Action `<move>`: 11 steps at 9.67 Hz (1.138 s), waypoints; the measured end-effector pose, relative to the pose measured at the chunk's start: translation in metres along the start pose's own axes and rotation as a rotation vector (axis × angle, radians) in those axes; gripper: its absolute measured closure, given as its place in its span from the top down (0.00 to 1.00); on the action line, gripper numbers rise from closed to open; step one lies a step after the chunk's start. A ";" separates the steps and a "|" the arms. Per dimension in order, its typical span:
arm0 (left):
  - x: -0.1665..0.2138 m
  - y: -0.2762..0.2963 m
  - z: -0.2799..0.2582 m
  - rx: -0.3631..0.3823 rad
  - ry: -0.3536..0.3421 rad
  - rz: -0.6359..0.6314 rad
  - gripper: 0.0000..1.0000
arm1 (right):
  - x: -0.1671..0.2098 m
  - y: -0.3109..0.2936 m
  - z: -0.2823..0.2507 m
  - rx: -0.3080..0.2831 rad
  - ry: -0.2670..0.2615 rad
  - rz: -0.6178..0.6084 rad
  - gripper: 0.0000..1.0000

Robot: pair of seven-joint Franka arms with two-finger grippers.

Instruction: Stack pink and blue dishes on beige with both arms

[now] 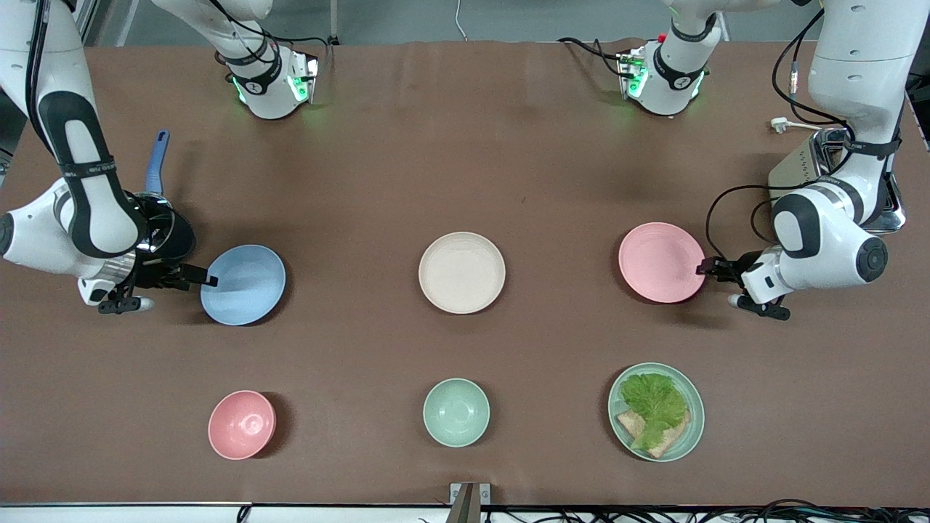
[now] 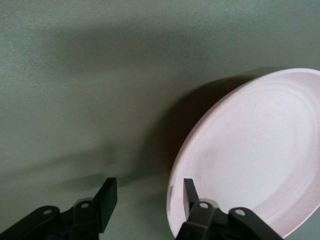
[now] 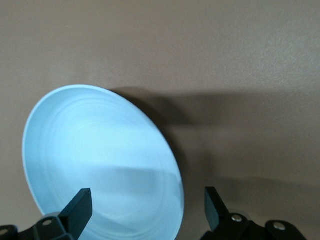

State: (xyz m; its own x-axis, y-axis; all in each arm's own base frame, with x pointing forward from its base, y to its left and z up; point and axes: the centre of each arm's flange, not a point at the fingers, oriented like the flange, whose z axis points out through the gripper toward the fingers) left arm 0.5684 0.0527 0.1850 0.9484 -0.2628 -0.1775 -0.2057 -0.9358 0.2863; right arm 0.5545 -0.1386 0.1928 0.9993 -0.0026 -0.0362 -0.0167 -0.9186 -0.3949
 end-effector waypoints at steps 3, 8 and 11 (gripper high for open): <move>0.000 0.006 0.004 -0.004 -0.007 0.008 0.07 | -0.006 0.007 0.017 0.017 -0.019 -0.018 0.77; 0.009 0.061 -0.111 -0.053 0.041 0.064 0.04 | -0.012 0.026 0.015 0.078 -0.015 -0.001 0.06; 0.029 0.190 -0.151 -0.075 0.047 0.054 0.04 | 0.007 0.023 -0.035 0.193 -0.076 0.074 0.06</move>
State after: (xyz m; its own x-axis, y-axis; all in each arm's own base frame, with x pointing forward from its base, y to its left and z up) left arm 0.5933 -0.0977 0.3762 0.9469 -0.2998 -0.1159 -0.2403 -0.8998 0.3642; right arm 0.5626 -0.1731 0.2156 0.9900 -0.0310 -0.1378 -0.1033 -0.8244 -0.5565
